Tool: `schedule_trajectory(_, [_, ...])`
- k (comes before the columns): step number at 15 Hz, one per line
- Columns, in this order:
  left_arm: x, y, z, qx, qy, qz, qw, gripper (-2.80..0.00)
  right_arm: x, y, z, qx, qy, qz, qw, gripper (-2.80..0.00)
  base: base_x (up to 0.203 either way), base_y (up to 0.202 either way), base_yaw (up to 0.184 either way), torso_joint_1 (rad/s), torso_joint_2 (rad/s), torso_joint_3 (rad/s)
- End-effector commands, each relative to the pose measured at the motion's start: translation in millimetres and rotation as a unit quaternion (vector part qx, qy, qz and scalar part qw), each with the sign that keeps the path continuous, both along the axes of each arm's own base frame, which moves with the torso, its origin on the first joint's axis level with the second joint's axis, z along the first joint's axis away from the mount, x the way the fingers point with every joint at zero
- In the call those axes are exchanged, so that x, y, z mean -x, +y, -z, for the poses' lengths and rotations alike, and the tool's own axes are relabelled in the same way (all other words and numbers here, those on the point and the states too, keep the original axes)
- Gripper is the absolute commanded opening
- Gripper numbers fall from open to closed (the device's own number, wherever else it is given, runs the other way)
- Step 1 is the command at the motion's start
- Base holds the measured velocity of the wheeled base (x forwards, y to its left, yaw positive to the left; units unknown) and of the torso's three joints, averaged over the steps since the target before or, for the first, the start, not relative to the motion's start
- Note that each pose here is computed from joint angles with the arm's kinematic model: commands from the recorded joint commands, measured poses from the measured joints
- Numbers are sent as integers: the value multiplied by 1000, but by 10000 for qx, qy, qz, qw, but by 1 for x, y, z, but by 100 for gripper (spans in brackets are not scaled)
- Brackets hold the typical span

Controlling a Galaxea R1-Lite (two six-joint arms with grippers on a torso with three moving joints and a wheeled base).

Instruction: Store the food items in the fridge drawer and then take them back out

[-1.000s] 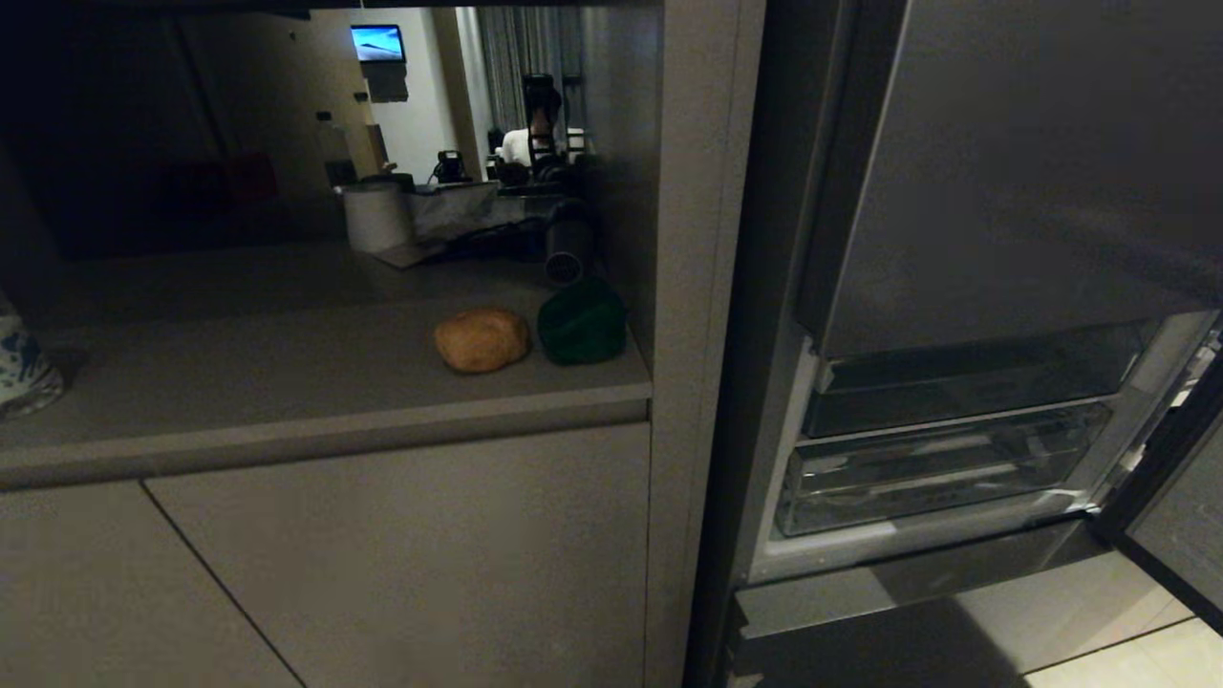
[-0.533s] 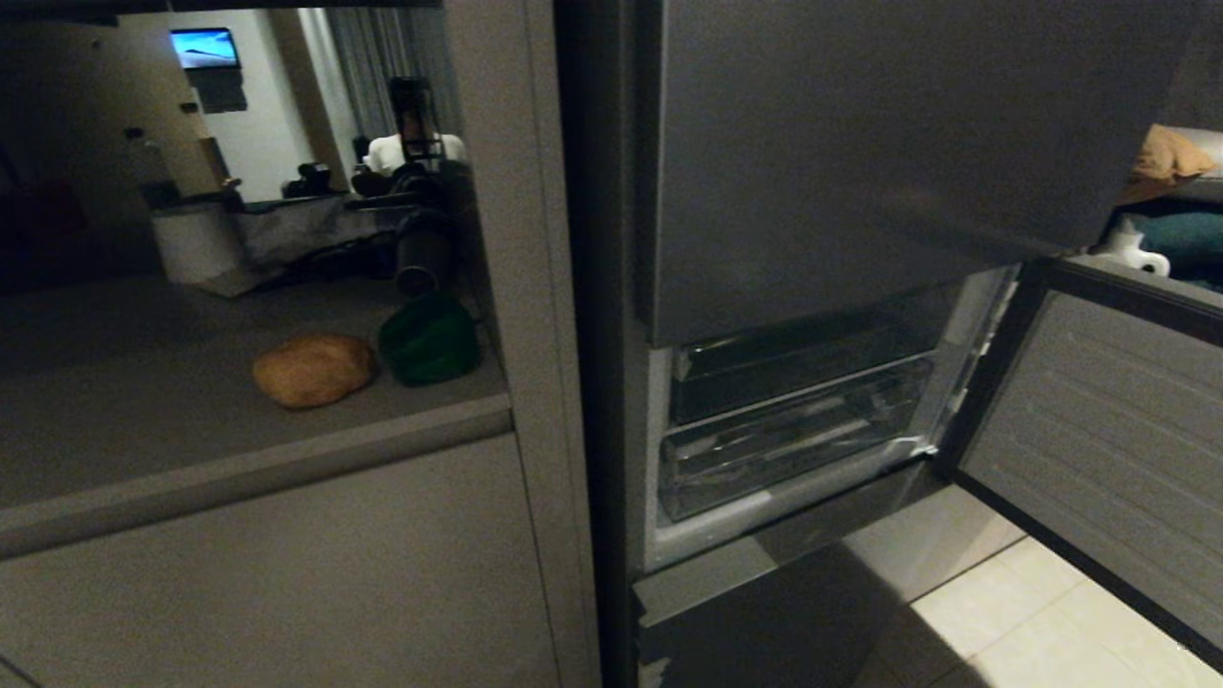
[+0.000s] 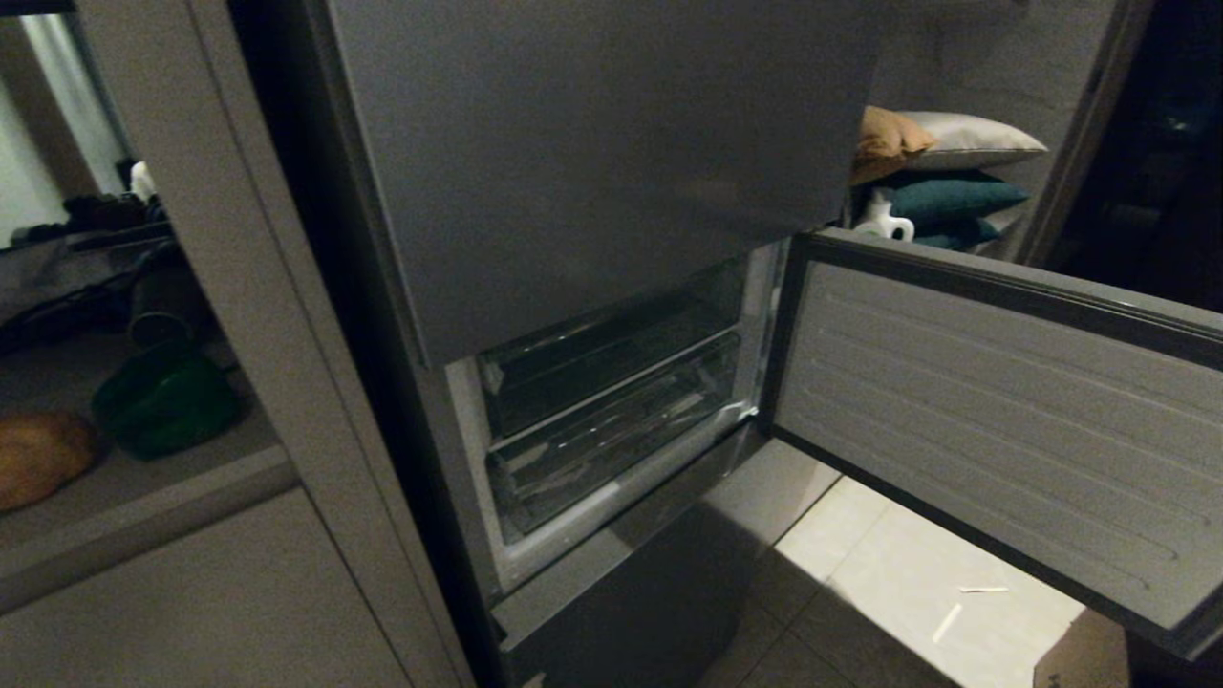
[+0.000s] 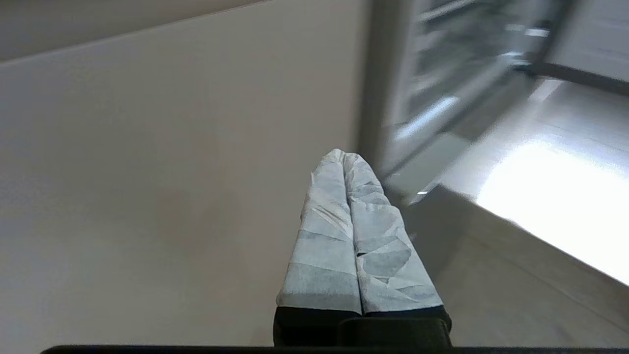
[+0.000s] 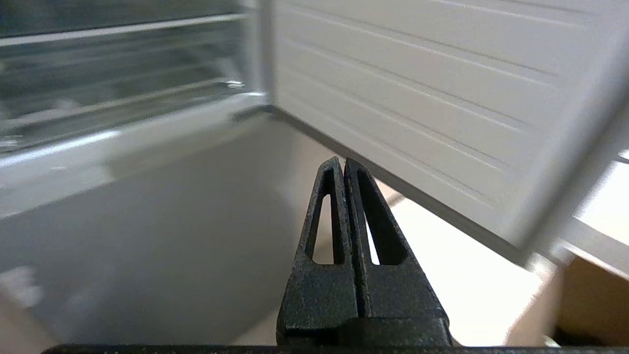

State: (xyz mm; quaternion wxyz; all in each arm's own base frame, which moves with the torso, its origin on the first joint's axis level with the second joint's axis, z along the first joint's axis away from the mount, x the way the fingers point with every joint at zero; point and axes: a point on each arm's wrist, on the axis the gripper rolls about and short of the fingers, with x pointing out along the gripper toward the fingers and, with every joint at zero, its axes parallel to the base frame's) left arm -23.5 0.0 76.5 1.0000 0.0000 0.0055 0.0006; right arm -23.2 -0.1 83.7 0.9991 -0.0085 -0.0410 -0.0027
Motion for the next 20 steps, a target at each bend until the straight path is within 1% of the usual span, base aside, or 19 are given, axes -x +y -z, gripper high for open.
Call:
schedule_trajectory(1, [0, 0, 0, 8, -2, -1, 10000, -280, -2, 0, 8, 6, 150, 0, 9999, -280, 0, 10, -174, -2, 3, 2])
schedule_trajectory(4, [0, 0, 0, 0, -2, -1, 10000, -280, -2, 0, 8, 22, 142, -7, 9999, -280, 0, 10, -170, 4, 1, 4])
schedule_trajectory(6, [0, 0, 0, 3, 4, -1, 10000, -280, -2, 0, 8, -32, 134, -3, 9999, -280, 1, 6, -113, 0, 0, 5])
schedule_trajectory(7, [0, 0, 0, 0, -2, -1, 10000, -280, -2, 0, 8, 45, 135, -13, 9999, -280, 0, 0, 0, 0, 0, 0])
schedule_trajectory(11, [0, 0, 0, 0, -2, -1, 10000, -280, -1, 0, 4, -9, 89, 66, 9999, -280, 0, 0, 0, 0, 0, 0])
schedule_trajectory(12, [0, 0, 0, 2, -2, 1, 10000, -280, 2, -1, -8, -21, -31, 196, 9998, -280, 0, 0, 0, 0, 0, 0])
schedule_trajectory(13, [0, 0, 0, 0, -2, -1, 10000, -280, 4, -2, -23, -61, -16, 429, 9991, -280, 0, 0, 0, 0, 0, 0])
schedule_trajectory(15, [0, 0, 0, 1, -2, -1, 10000, -280, -5, -4, -54, -202, 387, 916, 9948, -280, 0, 0, 0, 0, 0, 0])
schedule_trajectory(16, [0, 0, 0, 1, -2, -2, 10000, -280, -14, -5, -66, -316, 638, 1137, 9910, -280, 0, 0, 0, 0, 0, 0])
schedule_trajectory(17, [0, 0, 0, 2, -2, 4, 10000, -280, -23, -6, -77, -517, 835, 1336, 9862, -280, 0, 0, 0, 0, 0, 0])
schedule_trajectory(18, [0, 0, 0, 8, -2, -1, 10000, -280, -31, -6, -86, -727, 918, 1518, 9815, -280, 0, 0, 0, 0, 0, 0])
schedule_trajectory(19, [0, 0, 0, 5, -2, -1, 10000, -280, -34, -6, -89, -847, 947, 1687, 9774, -280, 0, 0, 0, 0, 0, 0])
schedule_trajectory(20, [0, 0, 0, 0, -2, -1, 10000, -280, -38, -7, -92, -996, 978, 1978, 9703, -280, 0, 0, 0, 0, 0, 0])
